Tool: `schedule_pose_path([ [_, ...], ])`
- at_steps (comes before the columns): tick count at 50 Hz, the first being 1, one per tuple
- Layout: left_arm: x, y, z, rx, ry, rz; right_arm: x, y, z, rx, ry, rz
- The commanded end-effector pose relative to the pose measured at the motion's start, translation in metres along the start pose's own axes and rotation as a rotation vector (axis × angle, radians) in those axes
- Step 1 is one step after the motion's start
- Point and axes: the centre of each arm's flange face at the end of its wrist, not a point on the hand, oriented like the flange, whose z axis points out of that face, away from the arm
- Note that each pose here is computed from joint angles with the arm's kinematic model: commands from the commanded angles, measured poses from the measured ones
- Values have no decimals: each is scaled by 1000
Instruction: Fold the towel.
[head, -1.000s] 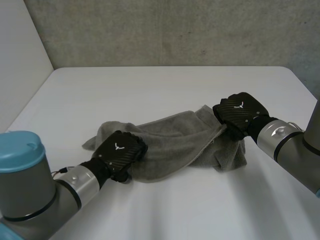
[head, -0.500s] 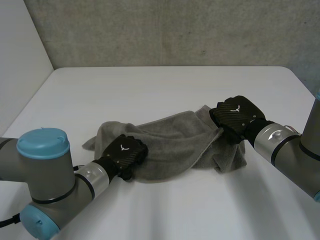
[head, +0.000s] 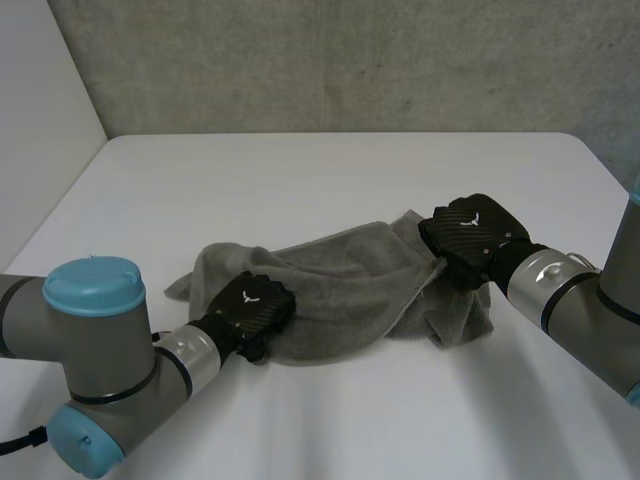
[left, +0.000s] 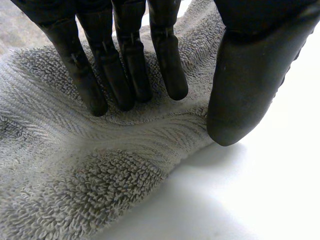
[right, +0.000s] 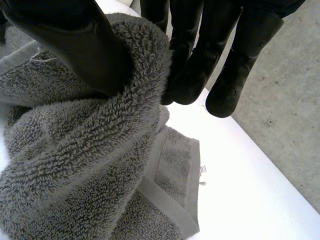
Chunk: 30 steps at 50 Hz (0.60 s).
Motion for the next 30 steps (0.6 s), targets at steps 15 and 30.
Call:
schedule_pose_path([
  [15, 1, 6, 3, -22, 8, -7, -1, 1, 0, 0, 0, -2],
  [30, -4, -2, 0, -3, -13, -2, 2, 0, -1, -3, 14, -2],
])
